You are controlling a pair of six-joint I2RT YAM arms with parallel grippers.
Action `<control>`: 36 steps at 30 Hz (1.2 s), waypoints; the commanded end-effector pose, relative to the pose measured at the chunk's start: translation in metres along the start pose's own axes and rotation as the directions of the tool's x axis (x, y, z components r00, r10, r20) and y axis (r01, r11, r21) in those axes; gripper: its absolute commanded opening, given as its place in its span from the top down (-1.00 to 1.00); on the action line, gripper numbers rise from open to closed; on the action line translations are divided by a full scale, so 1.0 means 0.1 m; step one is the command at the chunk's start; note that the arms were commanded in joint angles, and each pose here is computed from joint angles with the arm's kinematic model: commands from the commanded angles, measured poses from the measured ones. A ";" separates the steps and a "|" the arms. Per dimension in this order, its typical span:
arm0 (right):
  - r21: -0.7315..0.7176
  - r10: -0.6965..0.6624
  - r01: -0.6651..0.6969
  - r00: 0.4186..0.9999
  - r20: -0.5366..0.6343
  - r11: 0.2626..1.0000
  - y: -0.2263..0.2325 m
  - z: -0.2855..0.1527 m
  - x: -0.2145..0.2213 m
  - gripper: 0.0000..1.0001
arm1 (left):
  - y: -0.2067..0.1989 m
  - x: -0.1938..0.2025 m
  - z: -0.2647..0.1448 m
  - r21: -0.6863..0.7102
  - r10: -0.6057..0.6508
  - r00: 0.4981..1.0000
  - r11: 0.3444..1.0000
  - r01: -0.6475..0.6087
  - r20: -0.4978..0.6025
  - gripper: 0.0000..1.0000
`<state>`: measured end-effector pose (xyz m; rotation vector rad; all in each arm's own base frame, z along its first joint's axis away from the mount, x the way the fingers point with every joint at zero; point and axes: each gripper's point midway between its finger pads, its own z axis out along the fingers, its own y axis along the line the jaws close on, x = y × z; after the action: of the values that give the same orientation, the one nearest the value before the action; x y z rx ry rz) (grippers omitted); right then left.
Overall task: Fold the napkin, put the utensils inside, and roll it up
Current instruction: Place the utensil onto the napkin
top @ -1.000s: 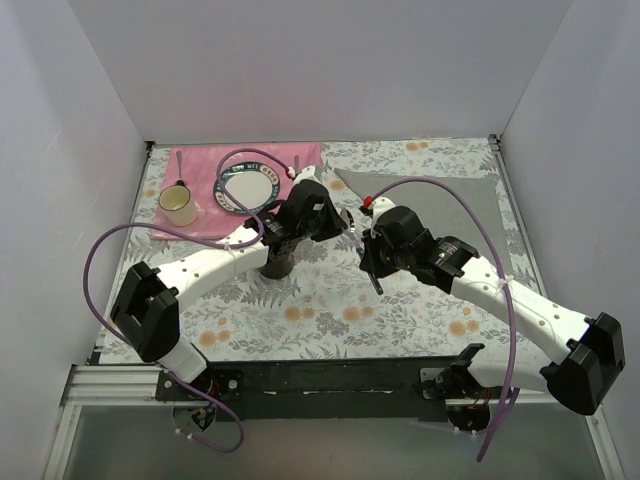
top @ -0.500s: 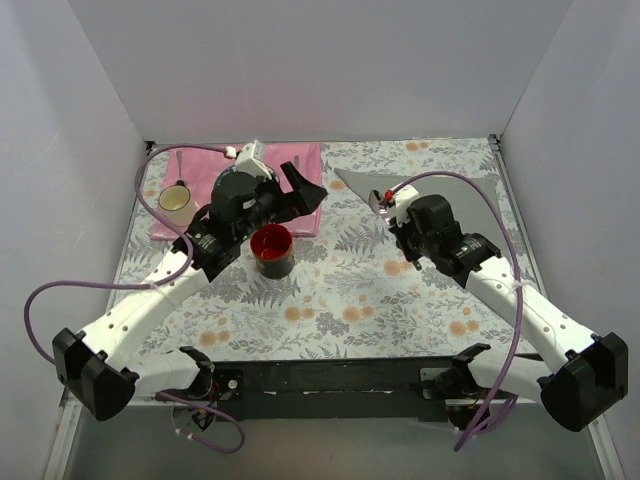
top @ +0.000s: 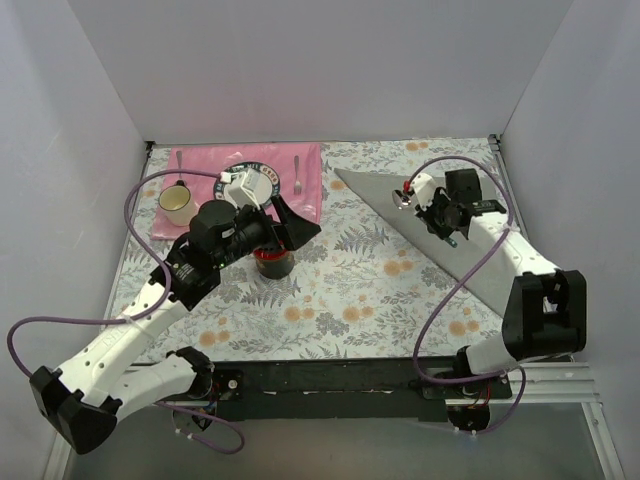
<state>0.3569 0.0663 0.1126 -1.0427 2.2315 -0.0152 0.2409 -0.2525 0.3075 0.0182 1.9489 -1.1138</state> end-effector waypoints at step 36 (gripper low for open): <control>-0.098 0.039 -0.039 0.999 -0.009 0.994 -0.27 0.57 0.25 0.97 | -0.08 0.07 -0.30 0.049 0.049 0.999 0.998 -0.048 -0.017 -0.76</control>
<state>0.3841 0.0401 0.0463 -1.1182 2.3239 0.1026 0.2152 -0.2390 0.3154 0.0907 1.9250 -1.1255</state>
